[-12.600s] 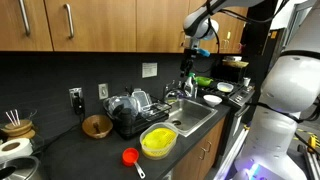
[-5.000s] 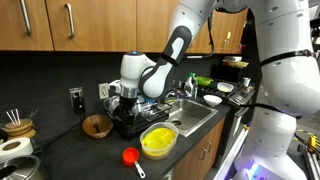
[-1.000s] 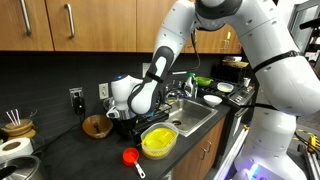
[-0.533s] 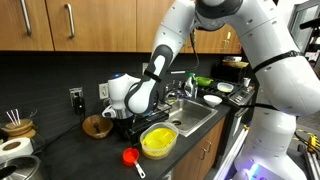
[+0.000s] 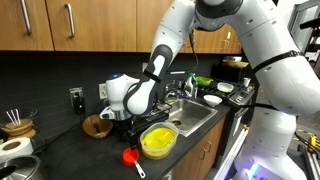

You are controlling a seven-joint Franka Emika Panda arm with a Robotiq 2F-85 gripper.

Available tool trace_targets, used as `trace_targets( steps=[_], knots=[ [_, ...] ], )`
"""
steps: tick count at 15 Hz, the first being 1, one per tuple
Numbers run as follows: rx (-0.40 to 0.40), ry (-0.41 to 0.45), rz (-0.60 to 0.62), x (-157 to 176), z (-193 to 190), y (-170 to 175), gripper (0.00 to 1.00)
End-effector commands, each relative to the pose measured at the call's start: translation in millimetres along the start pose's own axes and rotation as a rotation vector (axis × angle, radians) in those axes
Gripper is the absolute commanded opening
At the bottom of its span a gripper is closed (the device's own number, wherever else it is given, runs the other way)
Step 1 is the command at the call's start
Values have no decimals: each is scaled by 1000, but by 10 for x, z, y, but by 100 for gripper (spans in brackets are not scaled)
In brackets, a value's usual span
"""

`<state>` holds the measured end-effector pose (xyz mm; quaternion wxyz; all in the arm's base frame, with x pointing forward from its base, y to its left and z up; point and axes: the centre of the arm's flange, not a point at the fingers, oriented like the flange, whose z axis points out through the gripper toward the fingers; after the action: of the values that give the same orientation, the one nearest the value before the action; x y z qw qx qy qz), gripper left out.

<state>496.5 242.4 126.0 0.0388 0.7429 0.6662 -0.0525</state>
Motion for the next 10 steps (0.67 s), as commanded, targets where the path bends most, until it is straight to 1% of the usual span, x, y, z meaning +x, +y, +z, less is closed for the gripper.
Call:
trace_targets(
  steps=[1,6,10],
  knots=[
    [11,23,-32,52,27,78,100],
    [47,48,-46,75,122,197,100],
    [64,63,-55,83,196,224,100]
  ],
)
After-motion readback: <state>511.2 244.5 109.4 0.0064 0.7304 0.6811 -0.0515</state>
